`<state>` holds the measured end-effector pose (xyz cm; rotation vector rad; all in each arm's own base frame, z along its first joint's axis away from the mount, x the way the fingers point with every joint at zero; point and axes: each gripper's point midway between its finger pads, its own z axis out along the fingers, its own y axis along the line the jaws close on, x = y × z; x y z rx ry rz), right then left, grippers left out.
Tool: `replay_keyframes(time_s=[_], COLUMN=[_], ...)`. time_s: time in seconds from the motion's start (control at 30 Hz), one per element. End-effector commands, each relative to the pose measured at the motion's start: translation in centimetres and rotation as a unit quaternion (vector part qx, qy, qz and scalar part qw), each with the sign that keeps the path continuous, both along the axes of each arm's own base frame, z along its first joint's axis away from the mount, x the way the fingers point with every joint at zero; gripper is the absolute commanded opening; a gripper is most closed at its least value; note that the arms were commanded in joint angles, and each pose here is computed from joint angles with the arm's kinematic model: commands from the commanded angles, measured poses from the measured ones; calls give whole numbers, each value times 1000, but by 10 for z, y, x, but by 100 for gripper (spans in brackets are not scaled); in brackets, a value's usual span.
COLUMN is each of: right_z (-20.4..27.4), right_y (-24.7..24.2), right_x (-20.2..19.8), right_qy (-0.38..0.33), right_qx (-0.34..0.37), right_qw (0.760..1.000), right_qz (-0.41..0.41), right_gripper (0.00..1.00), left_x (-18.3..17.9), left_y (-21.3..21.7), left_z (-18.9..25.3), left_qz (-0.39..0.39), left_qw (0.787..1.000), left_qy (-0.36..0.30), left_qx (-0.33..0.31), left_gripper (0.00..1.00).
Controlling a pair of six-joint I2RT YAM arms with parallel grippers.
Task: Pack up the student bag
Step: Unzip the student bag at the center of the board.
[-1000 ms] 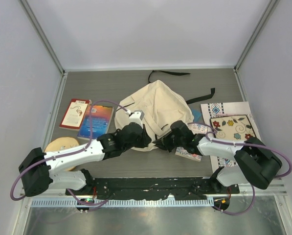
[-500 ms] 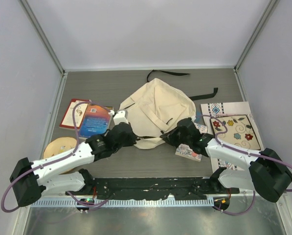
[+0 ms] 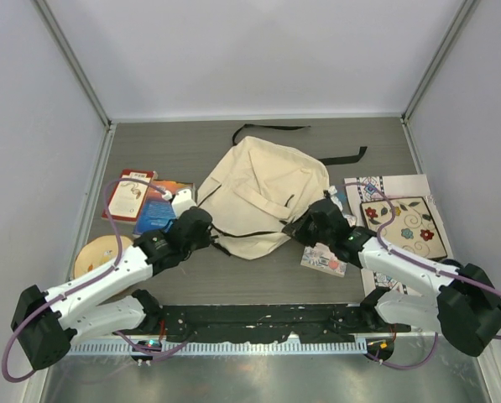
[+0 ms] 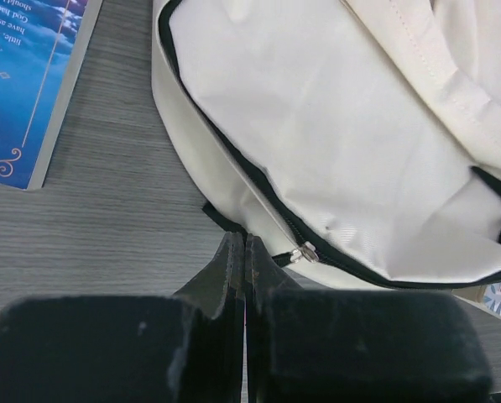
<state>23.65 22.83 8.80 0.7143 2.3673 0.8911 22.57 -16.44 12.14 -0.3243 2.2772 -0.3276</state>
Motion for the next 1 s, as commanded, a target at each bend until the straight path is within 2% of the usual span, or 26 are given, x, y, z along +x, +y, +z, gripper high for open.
replay_keyframes(time_s=[0.0,0.13,0.33,0.47,0.57,0.63,0.7,0.73,0.8,0.83,0.9,0.93,0.97], right_z=[38,48,81,104,96,70,53,45,29,28,34,38,52], right_y=[-33,-33,-24,-11,-14,-23,-37,-41,-53,-51,-64,-68,-72], right_x=[36,45,66,77,94,99,106,106,107,103,99,97,92], right_qy=[-132,-161,-219,-258,-228,-182,-137,-119,-83,-76,-73,-75,-89], right_qx=[-114,-175,-214,-215,-240,-256,-242,-233,-213,-198,-199,-200,-195], right_qw=[985,969,946,932,935,942,954,959,968,971,973,973,974], right_qz=[4,62,106,135,125,123,111,110,105,114,96,88,78], right_gripper=[1,1,1,1,1,1,3,13,26,40,50,58,61], left_x=[-3,-9,-23,-32,-34,-35,-32,-30,-24,-20,-12,-10,-7], left_y=[31,0,-21,-38,-50,-57,-61,-64,-71,-75,-85,-89,-93], left_z=[-4,0,13,19,24,21,15,15,12,6,8,2,4], left_qz=[19,-54,-113,-151,-164,-167,-156,-143,-125,-107,-95,-91,-82], left_qw=[998,999,991,983,980,980,981,982,981,981,976,976,975], left_qy=[0,-4,-20,-24,-27,-22,-16,-13,-17,-11,-18,-11,-11], left_qx=[65,4,-62,-102,-113,-110,-111,-125,-149,-163,-193,-196,-208], left_gripper=[0,0,0,0,0,0,0,0,0,0,0,0,0])
